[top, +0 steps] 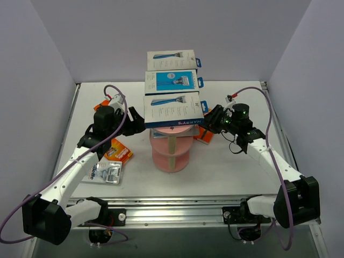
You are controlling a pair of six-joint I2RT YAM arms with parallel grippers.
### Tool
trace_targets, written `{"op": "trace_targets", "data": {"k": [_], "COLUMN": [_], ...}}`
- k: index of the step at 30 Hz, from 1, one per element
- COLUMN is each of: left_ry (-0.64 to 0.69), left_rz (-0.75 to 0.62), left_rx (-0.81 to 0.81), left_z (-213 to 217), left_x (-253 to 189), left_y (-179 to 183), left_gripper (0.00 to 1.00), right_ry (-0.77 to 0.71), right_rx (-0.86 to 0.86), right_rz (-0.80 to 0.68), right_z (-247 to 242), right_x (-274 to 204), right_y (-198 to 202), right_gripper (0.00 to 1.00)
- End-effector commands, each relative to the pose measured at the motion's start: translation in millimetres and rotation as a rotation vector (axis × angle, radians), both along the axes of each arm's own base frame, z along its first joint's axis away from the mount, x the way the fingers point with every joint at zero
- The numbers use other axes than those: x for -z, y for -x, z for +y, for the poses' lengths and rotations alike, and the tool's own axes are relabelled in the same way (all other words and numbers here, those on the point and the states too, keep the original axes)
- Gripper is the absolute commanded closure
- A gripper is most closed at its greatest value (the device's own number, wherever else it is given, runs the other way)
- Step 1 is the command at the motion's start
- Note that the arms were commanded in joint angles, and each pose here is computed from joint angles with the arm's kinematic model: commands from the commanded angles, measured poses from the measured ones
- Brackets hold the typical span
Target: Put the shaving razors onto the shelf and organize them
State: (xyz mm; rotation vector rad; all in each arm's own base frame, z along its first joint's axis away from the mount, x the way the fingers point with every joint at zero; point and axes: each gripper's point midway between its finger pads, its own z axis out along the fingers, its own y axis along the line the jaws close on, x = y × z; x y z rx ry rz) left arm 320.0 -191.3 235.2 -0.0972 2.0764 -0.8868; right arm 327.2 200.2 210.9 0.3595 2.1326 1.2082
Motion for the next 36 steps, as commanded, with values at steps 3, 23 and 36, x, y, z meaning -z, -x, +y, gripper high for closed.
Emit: {"op": "trace_targets", "data": {"k": [3,23,36], "left_ry": [0.08,0.107,0.099], "left_rz": [-0.059,-0.056,-0.024], "left_rx": [0.031,0.035,0.037], "left_z": [-10.0,-9.3,-13.1], "left_x": [-22.2,-23.1,-2.7], "left_y": [1.5,11.3,3.0], "left_gripper": [0.3,0.46,0.47], "right_ry": [0.024,0.104,0.15], "right_rx": [-0.004,0.028,0.029], "right_rz": [-0.071,-0.09,-0.064], "right_z": [1.5,-9.4,-11.0], "right_x": [-18.9,-23.0,-6.8], "right_y": [-2.7,2.8,3.5], "right_gripper": [0.67,0.74,0.79]}}
